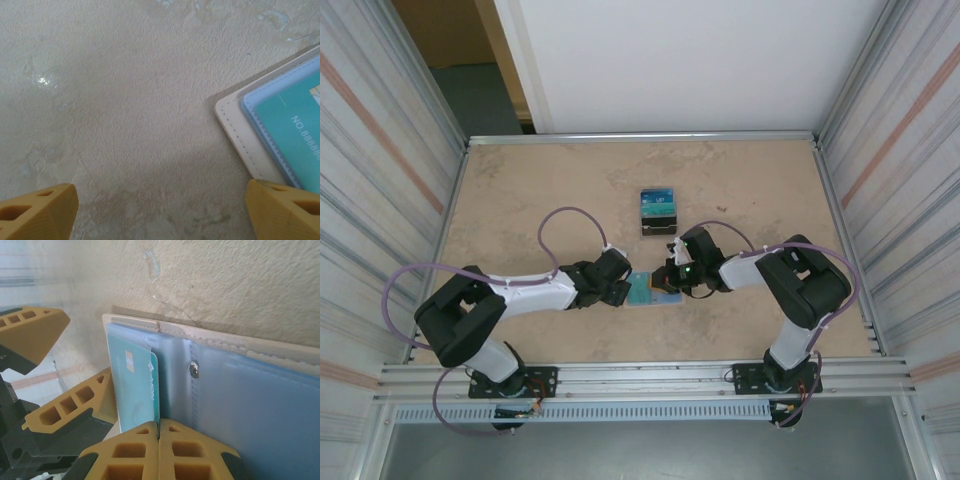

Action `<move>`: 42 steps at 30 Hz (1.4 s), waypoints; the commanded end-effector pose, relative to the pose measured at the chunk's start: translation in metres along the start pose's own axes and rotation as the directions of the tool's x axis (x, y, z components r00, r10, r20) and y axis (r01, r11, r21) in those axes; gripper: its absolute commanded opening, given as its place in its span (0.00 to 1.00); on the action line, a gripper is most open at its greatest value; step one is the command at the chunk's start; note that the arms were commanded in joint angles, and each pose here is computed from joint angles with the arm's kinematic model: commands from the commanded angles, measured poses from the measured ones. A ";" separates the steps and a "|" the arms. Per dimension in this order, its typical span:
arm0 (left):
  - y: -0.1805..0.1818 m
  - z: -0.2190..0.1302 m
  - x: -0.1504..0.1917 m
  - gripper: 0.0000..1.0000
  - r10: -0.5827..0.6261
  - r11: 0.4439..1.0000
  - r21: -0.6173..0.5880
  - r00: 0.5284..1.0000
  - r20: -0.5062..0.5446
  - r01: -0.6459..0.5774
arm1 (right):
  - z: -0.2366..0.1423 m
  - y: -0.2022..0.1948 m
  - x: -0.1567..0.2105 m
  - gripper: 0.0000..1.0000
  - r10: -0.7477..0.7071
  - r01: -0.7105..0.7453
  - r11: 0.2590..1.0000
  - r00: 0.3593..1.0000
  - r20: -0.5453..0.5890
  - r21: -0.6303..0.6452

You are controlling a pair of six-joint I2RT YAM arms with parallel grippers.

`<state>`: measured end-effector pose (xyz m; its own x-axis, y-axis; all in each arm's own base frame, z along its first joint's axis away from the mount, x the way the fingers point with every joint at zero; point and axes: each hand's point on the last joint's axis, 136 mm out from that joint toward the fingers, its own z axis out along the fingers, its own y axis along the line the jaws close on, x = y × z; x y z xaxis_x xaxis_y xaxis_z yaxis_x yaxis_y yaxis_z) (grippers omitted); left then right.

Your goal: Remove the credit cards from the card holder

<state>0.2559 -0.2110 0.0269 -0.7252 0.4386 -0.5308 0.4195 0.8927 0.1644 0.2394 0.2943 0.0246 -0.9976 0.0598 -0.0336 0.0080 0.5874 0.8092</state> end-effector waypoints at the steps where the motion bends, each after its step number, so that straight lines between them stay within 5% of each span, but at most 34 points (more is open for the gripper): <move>1: -0.004 -0.005 -0.005 0.88 -0.009 1.000 0.009 1.000 0.005 0.009 | -0.003 -0.009 0.002 0.03 0.016 -0.016 0.999 1.000 0.002 0.030; 15: 0.002 -0.032 -0.050 0.99 -0.035 0.999 0.004 0.987 0.156 0.035 | -0.003 -0.004 0.001 0.03 0.009 -0.009 0.999 1.000 -0.002 0.041; 42: -0.010 0.000 -0.021 0.99 0.108 0.994 0.007 0.994 0.028 -0.109 | -0.003 0.004 0.002 0.10 0.005 -0.005 1.000 1.000 -0.004 0.007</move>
<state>0.2720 -0.2333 0.0414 -0.6452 0.5028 -0.5752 0.4903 0.8499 0.1930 0.2375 0.2938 0.0245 -0.9981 0.0589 -0.0192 0.0199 0.5982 0.8011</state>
